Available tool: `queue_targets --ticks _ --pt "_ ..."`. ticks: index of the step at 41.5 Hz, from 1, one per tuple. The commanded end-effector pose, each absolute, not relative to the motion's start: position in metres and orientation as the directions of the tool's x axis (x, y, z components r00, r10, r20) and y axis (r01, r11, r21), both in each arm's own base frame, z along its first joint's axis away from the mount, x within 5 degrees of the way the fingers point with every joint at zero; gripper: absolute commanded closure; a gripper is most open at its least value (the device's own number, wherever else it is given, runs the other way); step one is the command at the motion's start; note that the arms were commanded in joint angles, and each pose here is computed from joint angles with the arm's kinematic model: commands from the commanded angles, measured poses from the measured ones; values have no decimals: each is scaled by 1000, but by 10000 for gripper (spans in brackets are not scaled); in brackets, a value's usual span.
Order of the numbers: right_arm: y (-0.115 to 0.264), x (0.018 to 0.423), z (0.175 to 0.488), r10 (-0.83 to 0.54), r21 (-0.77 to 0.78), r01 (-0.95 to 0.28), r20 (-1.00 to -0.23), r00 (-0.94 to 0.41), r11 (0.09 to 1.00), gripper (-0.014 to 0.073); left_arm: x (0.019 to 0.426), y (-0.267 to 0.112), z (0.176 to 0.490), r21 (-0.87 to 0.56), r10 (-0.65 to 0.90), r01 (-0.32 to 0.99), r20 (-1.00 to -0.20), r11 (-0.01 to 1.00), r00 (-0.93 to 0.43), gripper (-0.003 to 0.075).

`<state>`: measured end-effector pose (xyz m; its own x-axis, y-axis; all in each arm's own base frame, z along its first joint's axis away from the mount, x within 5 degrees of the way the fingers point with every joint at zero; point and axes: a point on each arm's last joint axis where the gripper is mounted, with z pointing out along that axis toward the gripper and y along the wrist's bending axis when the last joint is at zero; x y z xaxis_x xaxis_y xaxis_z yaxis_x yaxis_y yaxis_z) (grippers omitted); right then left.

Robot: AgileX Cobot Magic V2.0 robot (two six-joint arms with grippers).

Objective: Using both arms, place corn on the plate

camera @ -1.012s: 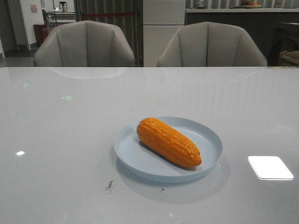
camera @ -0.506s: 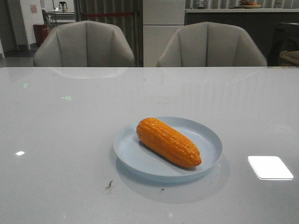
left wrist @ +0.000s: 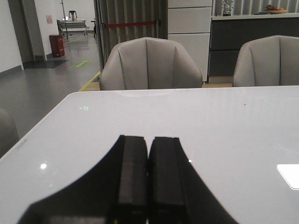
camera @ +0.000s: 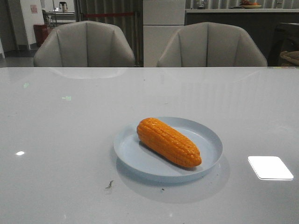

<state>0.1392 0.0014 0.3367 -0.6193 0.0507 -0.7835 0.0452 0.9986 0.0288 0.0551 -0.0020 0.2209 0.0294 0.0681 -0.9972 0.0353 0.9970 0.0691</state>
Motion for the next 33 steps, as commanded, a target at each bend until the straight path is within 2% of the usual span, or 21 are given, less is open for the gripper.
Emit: queue_targets --ticks 1,7,9,33 --pt "1 142 350 50 31 43 -841 -539 999 -10 51 -2 224 48 43 30 -988 998 147 627" --pt "1 142 351 50 31 43 -842 -538 999 -10 56 -2 203 48 44 31 -991 998 123 627" --pt "1 142 351 50 31 43 -842 -538 999 -10 56 -2 199 48 46 34 -997 998 70 627" --pt "1 142 351 50 31 43 -842 -538 999 -10 56 -2 198 48 46 34 -997 998 61 627"
